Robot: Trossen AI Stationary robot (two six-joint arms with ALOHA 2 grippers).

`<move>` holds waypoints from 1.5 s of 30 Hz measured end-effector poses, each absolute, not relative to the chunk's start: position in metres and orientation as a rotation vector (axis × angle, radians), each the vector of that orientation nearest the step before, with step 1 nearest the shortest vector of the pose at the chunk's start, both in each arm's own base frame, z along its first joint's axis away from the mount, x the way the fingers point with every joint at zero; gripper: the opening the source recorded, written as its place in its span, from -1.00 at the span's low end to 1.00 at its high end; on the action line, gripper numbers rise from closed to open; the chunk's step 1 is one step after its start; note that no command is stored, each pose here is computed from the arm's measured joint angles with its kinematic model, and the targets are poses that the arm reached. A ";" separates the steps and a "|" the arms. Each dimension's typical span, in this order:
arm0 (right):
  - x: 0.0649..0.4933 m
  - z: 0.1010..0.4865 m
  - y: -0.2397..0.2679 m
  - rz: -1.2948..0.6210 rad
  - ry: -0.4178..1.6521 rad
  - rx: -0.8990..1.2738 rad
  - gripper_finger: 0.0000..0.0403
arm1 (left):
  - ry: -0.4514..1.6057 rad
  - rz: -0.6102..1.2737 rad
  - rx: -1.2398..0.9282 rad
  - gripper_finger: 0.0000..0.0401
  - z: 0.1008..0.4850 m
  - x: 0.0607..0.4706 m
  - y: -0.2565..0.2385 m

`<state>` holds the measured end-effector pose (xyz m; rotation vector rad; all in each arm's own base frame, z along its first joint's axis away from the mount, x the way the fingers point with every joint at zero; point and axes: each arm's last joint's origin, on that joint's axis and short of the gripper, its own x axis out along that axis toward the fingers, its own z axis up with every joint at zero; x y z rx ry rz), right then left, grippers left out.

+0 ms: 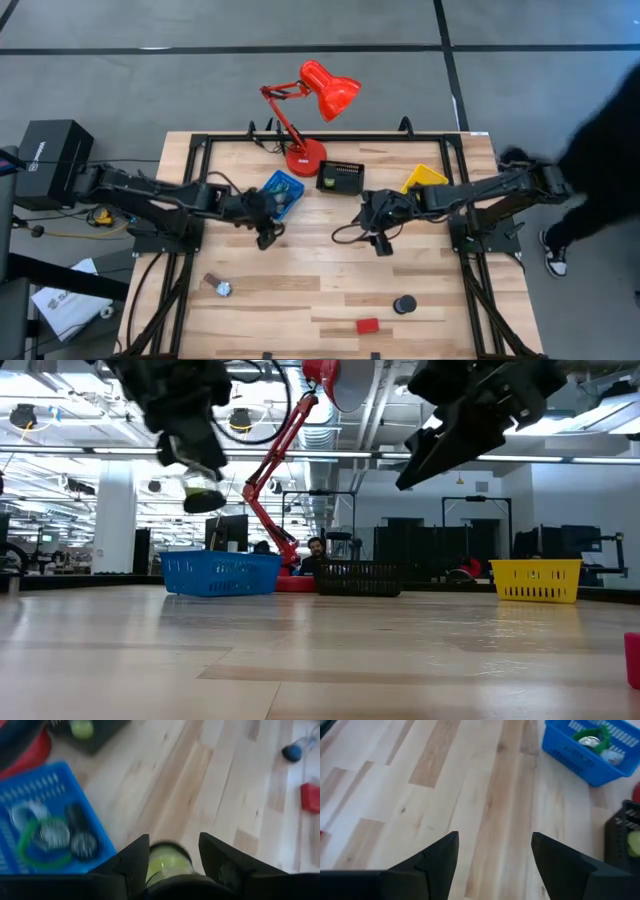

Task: Pick & Place Office items
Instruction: Put the yellow hourglass into the black bin

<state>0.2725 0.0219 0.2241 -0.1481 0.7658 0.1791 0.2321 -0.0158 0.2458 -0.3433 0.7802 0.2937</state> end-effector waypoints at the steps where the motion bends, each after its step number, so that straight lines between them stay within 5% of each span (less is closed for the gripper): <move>1: 0.272 0.224 0.024 0.186 0.765 -0.150 0.20 | 0.761 0.289 -0.329 -0.18 0.247 0.234 -0.013; 36: 0.278 0.230 0.028 0.176 0.679 -0.107 0.20 | 0.630 0.315 -0.107 -0.15 0.186 0.314 0.035; 45: 0.277 0.229 0.028 0.177 0.696 -0.108 0.20 | 0.691 0.312 -0.061 -0.55 0.171 0.336 0.046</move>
